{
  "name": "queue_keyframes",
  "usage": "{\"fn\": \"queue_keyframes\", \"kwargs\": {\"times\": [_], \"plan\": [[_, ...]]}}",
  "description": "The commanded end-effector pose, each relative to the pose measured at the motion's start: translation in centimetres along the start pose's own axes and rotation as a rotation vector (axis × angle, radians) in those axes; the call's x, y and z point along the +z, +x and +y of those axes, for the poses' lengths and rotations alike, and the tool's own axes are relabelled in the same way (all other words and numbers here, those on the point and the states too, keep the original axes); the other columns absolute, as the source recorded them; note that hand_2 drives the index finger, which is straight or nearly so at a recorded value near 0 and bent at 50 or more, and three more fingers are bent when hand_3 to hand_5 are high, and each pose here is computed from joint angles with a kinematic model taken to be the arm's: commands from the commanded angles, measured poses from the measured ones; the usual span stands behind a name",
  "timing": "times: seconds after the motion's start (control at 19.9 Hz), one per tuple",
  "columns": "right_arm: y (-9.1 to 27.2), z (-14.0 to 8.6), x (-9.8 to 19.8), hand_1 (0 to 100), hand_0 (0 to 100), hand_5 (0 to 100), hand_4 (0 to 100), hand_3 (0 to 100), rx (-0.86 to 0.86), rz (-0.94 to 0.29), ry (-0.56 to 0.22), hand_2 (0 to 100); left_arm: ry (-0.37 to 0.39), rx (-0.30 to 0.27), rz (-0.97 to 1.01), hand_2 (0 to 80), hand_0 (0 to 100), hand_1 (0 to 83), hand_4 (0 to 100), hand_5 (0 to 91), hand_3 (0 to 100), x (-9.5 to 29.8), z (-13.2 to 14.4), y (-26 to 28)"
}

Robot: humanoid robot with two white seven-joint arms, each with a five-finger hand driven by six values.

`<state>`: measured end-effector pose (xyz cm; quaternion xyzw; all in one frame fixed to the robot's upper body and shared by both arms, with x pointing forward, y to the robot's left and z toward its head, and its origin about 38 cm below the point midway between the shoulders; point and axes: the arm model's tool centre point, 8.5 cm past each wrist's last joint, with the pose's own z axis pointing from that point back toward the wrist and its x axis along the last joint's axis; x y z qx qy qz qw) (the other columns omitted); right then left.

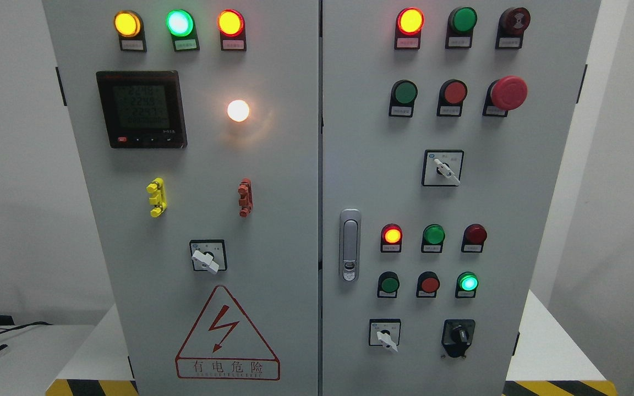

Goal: Trip black knob to open circuit
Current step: 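Release the knob and lower the right hand away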

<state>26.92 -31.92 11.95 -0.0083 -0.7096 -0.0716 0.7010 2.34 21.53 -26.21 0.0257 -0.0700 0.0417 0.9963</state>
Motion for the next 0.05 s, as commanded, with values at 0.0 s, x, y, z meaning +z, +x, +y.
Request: {"fn": "queue_keyframes", "kwargs": {"times": [0.0], "plan": [[2.3,-0.81,0.3,2,0,24,19,25,0.03,-0.05,0.004,15,-0.005,-0.03,-0.001,0.0,12,38.9,0,0.0,0,0.0,-0.03,0.02]]}}
